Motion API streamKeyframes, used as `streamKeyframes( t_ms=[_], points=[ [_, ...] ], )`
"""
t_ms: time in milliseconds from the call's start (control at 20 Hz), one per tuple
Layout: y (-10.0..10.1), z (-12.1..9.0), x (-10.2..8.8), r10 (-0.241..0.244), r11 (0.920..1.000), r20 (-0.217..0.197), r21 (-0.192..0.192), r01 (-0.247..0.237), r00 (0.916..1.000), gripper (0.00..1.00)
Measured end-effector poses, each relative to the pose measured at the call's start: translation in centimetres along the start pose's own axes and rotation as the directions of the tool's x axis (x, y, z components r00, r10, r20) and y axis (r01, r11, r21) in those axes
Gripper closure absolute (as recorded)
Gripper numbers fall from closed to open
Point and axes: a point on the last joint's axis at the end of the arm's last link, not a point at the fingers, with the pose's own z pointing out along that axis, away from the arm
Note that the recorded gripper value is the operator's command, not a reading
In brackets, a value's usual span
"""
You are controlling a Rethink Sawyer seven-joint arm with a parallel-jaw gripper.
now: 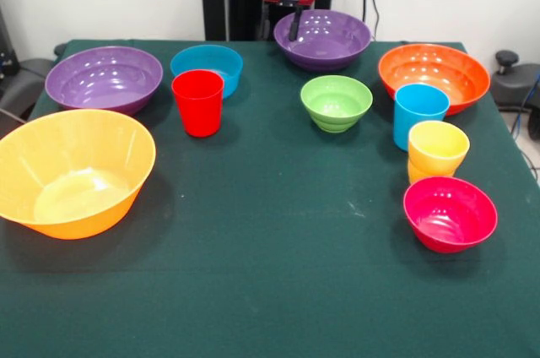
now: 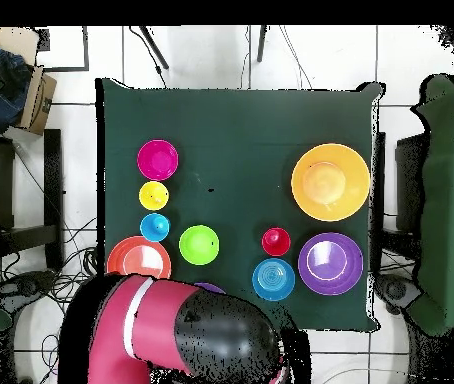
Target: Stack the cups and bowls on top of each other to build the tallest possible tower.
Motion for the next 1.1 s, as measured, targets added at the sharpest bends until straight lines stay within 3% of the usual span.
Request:
streamKeyframes(
  t_ms=[1100],
  points=[
    [0.2, 1.3, 0.0, -0.027, 0.9996, 0.006, -0.006, 0.027, 0.9996, 0.0]
  ],
)
